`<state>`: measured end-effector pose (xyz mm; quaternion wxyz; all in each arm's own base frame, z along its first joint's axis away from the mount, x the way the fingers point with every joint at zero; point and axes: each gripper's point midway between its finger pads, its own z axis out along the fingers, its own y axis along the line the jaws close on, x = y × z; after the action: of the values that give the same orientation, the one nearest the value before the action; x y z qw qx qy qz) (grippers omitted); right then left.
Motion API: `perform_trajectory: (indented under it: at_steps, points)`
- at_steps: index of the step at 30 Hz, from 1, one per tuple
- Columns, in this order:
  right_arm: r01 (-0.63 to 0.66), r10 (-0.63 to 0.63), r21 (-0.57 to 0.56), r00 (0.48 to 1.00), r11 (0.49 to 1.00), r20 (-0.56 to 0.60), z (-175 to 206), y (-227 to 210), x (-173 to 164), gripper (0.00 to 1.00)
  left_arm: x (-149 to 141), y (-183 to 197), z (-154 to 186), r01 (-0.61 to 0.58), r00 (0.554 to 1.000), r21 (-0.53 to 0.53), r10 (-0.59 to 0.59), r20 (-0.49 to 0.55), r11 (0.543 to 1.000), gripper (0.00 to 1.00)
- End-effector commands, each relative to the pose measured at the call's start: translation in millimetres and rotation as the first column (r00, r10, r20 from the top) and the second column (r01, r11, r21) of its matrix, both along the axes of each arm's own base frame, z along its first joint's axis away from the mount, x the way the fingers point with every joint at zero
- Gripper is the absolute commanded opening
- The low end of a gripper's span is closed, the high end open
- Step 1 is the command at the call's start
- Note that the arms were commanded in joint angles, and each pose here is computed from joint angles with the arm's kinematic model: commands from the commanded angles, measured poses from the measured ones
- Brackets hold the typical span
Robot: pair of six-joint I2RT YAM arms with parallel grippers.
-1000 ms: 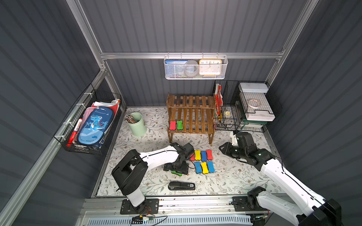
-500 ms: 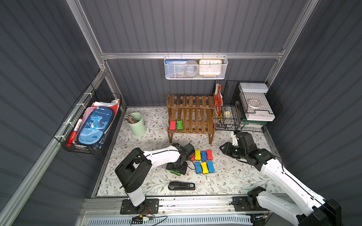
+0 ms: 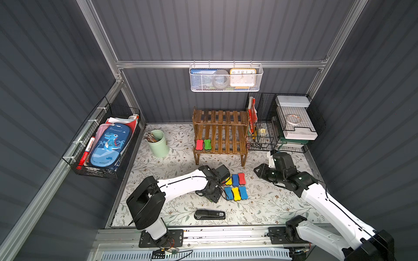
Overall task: Remove the whiteboard erasers from the shelf
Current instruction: Adjust the whiteboard eraser at the center of the board.
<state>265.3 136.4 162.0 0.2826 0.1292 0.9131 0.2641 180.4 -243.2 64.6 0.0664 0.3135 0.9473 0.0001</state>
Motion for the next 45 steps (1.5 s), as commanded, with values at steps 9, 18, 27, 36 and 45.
perform_trajectory:
  at_steps: [9,18,27,36,45]
  points:
    - [0.017,-0.017,0.006,0.999,1.0,0.035,8,-5,2,0.33,-17,-43,16,0.393,0.919,-0.129,-0.394,0.022,0.91,0.81]
    - [0.026,-0.026,0.008,0.999,1.0,0.039,9,-7,3,0.33,-18,-57,-12,0.509,0.858,-0.079,-0.512,-0.029,0.857,0.83]
    - [0.032,-0.032,0.011,0.999,0.999,0.04,10,-9,4,0.33,-4,-63,-15,0.532,0.846,-0.005,-0.532,0.041,0.846,0.83]
    - [0.03,-0.031,0.014,0.999,0.999,0.037,11,-10,5,0.33,3,-50,16,0.412,0.901,-0.021,-0.403,0.159,0.911,0.83]
    - [0.028,-0.028,0.014,0.999,1.0,0.034,12,-10,6,0.34,-2,-12,1,0.277,0.947,0.046,-0.281,0.154,0.96,0.42]
